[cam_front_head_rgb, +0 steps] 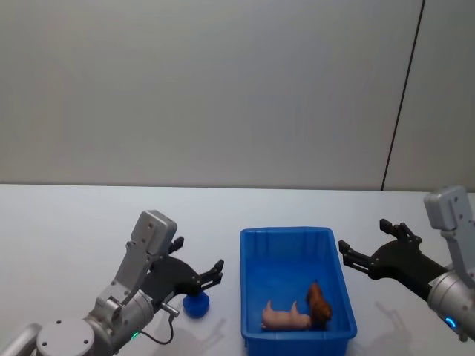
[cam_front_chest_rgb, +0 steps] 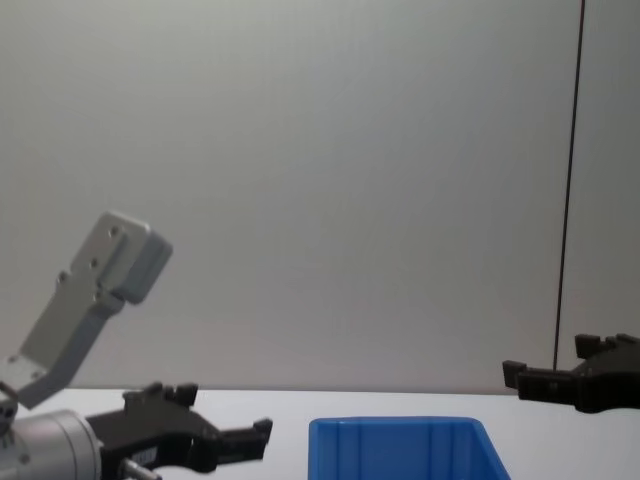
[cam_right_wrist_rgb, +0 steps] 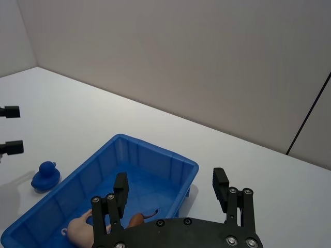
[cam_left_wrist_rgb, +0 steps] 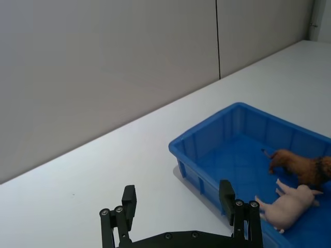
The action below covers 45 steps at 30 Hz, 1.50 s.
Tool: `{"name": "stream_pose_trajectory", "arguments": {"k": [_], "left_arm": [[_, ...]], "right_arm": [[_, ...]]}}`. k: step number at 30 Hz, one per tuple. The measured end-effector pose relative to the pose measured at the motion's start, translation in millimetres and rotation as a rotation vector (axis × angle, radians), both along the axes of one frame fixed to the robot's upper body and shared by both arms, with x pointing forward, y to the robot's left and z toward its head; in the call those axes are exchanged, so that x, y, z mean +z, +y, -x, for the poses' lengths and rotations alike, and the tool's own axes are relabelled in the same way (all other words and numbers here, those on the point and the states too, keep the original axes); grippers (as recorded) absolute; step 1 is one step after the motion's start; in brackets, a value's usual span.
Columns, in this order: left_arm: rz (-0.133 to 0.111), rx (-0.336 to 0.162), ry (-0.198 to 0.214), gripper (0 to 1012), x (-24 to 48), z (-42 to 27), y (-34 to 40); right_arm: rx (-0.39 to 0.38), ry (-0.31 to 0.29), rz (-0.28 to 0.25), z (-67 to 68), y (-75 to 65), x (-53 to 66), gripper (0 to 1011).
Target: Pick up the two dolls from the table and place them into the box.
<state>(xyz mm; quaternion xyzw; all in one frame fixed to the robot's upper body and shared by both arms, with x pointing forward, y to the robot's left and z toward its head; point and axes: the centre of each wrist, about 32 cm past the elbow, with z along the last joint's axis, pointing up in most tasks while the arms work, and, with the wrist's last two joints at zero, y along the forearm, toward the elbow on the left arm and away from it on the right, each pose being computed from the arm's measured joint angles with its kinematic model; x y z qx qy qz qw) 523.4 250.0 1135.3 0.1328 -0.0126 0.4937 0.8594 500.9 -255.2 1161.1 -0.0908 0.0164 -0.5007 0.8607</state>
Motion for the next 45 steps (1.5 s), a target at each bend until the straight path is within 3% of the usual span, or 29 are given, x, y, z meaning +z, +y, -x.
{"name": "stream_pose_trajectory", "arguments": {"k": [16,22,31,45], "left_arm": [[-0.025,-0.054,0.115,1003,-30.4,-21.9,7.9],[-0.035,-0.069,0.153,1003,-40.7,-27.0,9.2],[-0.050,-0.069,0.179,1003,-49.8,-30.4,10.9],[-0.075,-0.060,0.192,1003,-57.6,-32.9,14.4]], "right_arm": [[0.000,0.000,0.000,0.2,-0.3,-0.1,1001],[0.000,0.000,0.000,0.2,-0.3,-0.1,1001],[0.000,0.000,0.000,0.2,-0.3,-0.2,1001],[0.000,0.000,0.000,0.2,-0.3,-0.2,1001]]}}
